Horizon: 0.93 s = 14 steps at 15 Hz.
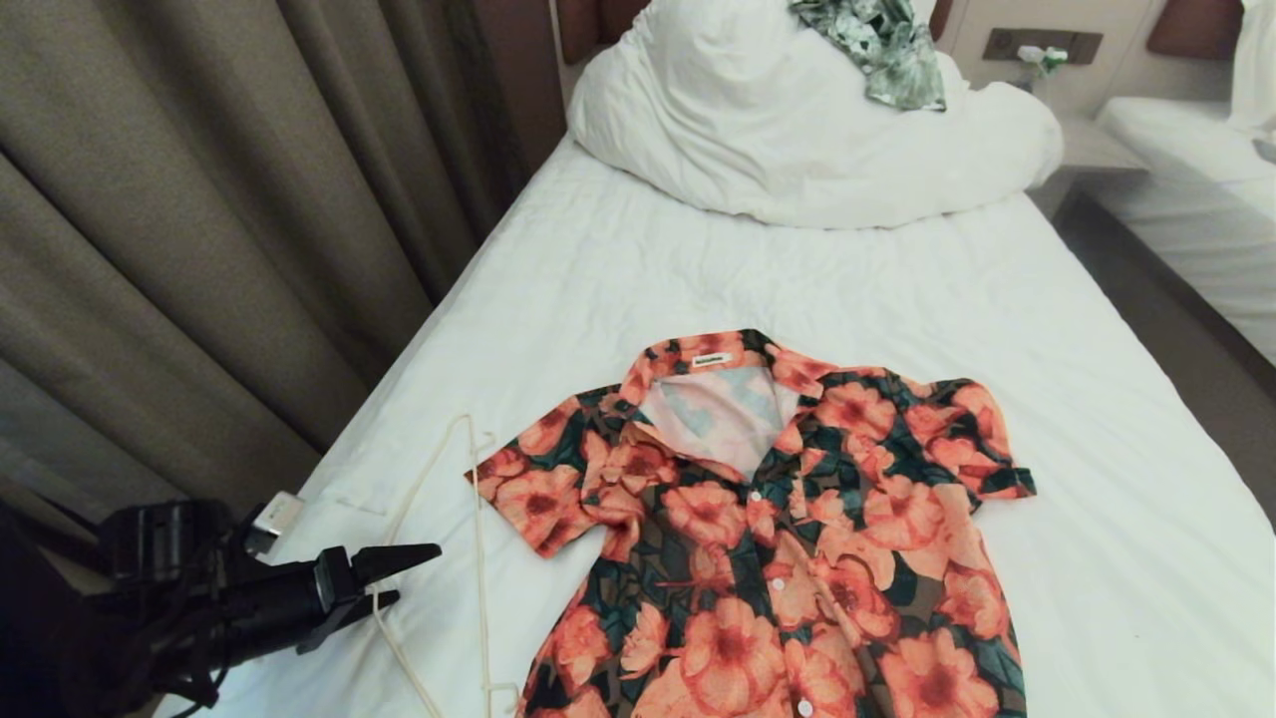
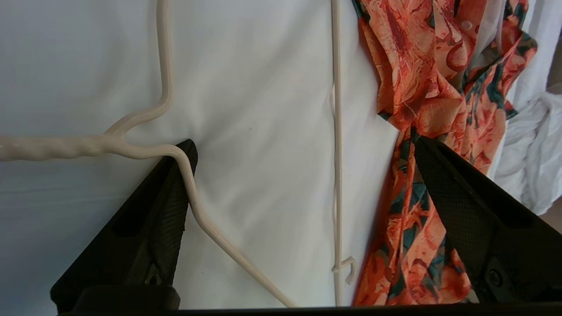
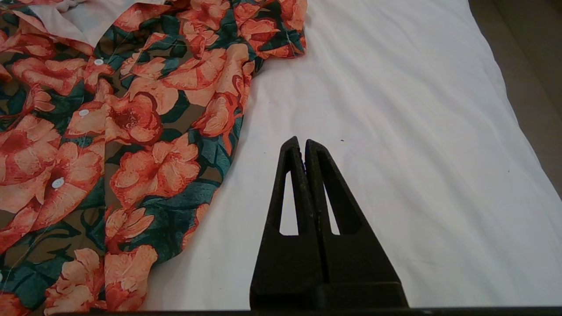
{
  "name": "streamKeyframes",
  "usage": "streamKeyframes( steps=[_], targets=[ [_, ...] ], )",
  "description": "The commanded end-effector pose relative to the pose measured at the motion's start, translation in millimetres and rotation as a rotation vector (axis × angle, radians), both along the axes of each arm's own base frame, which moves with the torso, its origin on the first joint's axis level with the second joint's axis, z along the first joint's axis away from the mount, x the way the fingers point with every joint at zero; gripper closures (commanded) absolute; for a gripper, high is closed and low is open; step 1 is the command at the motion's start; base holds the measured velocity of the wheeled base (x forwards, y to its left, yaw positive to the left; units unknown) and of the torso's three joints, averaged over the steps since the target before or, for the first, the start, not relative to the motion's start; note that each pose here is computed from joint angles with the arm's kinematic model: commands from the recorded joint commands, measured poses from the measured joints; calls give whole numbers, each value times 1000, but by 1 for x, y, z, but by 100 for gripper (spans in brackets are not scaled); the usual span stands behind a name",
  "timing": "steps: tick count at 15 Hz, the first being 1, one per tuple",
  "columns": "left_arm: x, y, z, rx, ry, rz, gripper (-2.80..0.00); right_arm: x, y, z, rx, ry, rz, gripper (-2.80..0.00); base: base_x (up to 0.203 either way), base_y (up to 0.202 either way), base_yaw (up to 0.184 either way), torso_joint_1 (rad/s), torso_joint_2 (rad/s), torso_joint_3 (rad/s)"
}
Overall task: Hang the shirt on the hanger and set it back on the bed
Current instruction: Lift the shirt and hanger
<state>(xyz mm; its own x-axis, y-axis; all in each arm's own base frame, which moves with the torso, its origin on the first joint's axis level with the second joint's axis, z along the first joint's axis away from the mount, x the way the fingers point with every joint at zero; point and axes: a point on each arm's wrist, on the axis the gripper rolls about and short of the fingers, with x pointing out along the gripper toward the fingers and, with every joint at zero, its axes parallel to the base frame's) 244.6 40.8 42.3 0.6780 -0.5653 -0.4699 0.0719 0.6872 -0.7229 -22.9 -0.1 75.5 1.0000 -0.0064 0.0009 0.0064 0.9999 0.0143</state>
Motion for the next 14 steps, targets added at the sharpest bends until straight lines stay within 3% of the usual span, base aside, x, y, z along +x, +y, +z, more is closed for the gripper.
streamKeyframes(
  steps=[1, 4, 7, 9, 11, 14],
  targets=[
    [0, -1, -1, -15, 8, -3, -280, 0, 0, 0, 1, 1, 0, 0, 0, 0, 0, 0, 0, 0],
    [-2, -2, 0, -30, 20, 4, -280, 0, 0, 0, 0, 1, 0, 0, 0, 0, 0, 0, 0, 0],
    [-12, -19, 1, -81, 67, -15, -280, 0, 0, 0, 0, 1, 0, 0, 0, 0, 0, 0, 0, 0],
    [-17, -25, 2, -106, 53, -4, -280, 0, 0, 0, 1, 1, 0, 0, 0, 0, 0, 0, 0, 0],
    [-19, -33, -4, -81, 28, 15, -280, 0, 0, 0, 1, 1, 0, 0, 0, 0, 0, 0, 0, 0],
    [-17, -53, -20, 16, -6, 67, -280, 0, 0, 0, 0, 1, -1, 0, 0, 0, 0, 0, 0, 0]
  ],
)
